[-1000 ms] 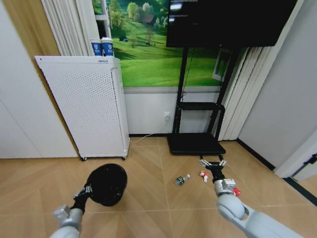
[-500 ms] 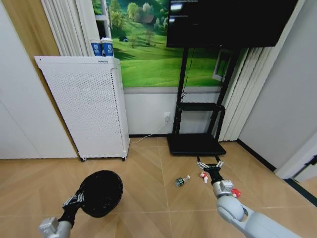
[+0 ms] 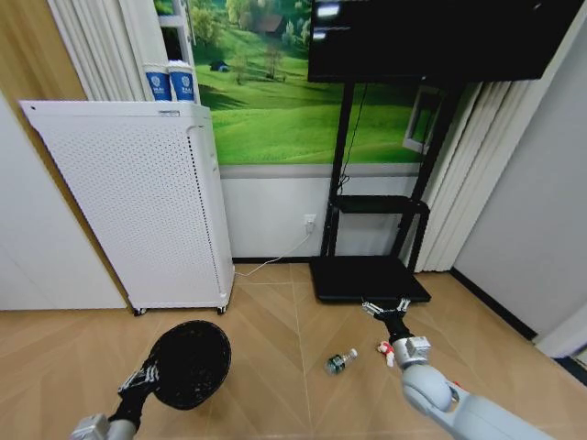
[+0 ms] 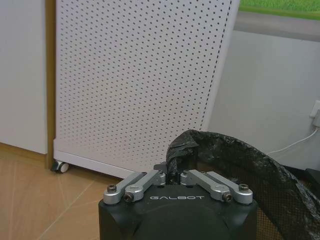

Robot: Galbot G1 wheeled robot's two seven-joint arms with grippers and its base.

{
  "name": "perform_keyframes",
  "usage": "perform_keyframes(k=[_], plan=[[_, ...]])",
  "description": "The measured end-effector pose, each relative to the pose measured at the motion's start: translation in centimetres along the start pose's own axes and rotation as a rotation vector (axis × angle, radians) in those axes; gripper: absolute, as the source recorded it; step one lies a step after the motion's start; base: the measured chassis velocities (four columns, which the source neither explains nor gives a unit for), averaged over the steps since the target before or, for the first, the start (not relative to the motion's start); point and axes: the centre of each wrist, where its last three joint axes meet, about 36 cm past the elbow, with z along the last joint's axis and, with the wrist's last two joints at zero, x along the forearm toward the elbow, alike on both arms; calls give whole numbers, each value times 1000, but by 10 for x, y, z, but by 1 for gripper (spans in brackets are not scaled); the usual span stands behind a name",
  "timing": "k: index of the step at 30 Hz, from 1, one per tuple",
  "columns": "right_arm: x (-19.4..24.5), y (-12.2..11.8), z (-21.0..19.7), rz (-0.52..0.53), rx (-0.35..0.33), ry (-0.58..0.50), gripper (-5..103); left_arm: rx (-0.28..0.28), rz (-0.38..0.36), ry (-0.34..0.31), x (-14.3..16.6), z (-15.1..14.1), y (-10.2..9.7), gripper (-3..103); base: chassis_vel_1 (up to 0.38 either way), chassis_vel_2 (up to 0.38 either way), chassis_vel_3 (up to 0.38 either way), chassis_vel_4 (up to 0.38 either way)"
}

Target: Pick up the trash bin and place the garbage on the floor into it.

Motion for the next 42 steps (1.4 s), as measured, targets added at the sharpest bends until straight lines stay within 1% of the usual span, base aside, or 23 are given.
perform_keyframes(k=[7,9,11,12,18,21,25,31,34,42], plan=[[0,-5,7,-28,7,-50,100,6,2,-1,5,0,-3,7,-293,-30,269,80],[1,-6,11,-44,25,-74,100,9,2,-1,7,1,-3,7,-181,-224,163,194],[3,-6,12,-53,34,-76,100,9,1,1,9,1,-3,7,-155,-233,134,179],[8,-6,14,-64,48,-76,100,10,-2,2,10,2,-4,7,-110,-209,125,201],[21,-3,19,-91,79,-54,100,7,-10,7,16,8,-3,7,-36,-146,75,110],[30,-2,27,-127,113,-23,100,10,-17,10,19,12,-1,7,0,0,0,0],[32,0,31,-164,105,-11,100,15,-19,9,21,14,0,7,11,7,-10,-17],[37,2,34,-189,94,-4,100,20,-10,7,22,16,-1,7,-10,-4,14,5],[36,2,36,-200,111,-19,100,20,-10,5,22,16,-1,7,-129,-57,117,53],[38,2,39,-207,120,-25,100,18,-12,6,22,18,-1,7,-200,-74,209,75]])
